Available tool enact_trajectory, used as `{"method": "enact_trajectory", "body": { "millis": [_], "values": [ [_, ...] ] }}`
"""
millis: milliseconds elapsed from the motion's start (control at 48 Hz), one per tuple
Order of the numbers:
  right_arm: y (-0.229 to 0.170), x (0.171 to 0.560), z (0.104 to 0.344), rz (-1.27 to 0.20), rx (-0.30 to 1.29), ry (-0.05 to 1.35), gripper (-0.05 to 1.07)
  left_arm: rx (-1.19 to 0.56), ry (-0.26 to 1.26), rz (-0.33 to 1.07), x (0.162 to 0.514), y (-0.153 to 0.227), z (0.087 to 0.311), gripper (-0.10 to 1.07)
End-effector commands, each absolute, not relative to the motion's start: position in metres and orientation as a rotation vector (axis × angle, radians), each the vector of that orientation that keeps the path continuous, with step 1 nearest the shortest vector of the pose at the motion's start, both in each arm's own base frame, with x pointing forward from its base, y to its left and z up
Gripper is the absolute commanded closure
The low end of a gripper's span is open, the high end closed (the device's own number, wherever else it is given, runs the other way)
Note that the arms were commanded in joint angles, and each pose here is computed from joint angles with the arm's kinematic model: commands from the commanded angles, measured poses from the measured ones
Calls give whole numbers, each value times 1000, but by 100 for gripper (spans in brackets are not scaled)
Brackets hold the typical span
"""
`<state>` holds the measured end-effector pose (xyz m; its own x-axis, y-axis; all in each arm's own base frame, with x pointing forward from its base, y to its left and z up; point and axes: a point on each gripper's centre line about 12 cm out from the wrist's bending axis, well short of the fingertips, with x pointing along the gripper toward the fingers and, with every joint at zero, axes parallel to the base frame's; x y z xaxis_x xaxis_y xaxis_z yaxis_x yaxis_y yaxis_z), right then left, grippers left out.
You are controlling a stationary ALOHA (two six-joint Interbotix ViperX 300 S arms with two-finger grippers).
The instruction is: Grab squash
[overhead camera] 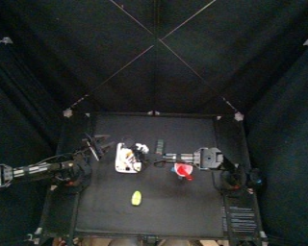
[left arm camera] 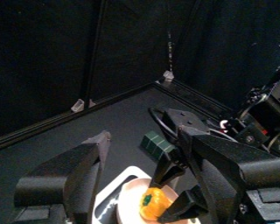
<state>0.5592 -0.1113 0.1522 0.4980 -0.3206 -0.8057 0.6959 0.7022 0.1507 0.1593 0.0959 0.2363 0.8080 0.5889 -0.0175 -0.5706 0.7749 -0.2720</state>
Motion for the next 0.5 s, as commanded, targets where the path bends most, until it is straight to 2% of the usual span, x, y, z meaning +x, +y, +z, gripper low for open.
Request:
{"method": "enact_trajectory", "body": {
  "millis": [0, 250, 479],
  "values": [
    [-114, 563, 193, -637, 507, 768, 26, -263, -79, 630, 160, 97, 240, 1],
    [-109, 564, 217, -630, 493, 733, 26, -263, -79, 630, 160, 97, 240, 1],
    [-106, 565, 223, -622, 484, 724, 26, -263, -78, 628, 160, 97, 240, 1]
  ]
}}
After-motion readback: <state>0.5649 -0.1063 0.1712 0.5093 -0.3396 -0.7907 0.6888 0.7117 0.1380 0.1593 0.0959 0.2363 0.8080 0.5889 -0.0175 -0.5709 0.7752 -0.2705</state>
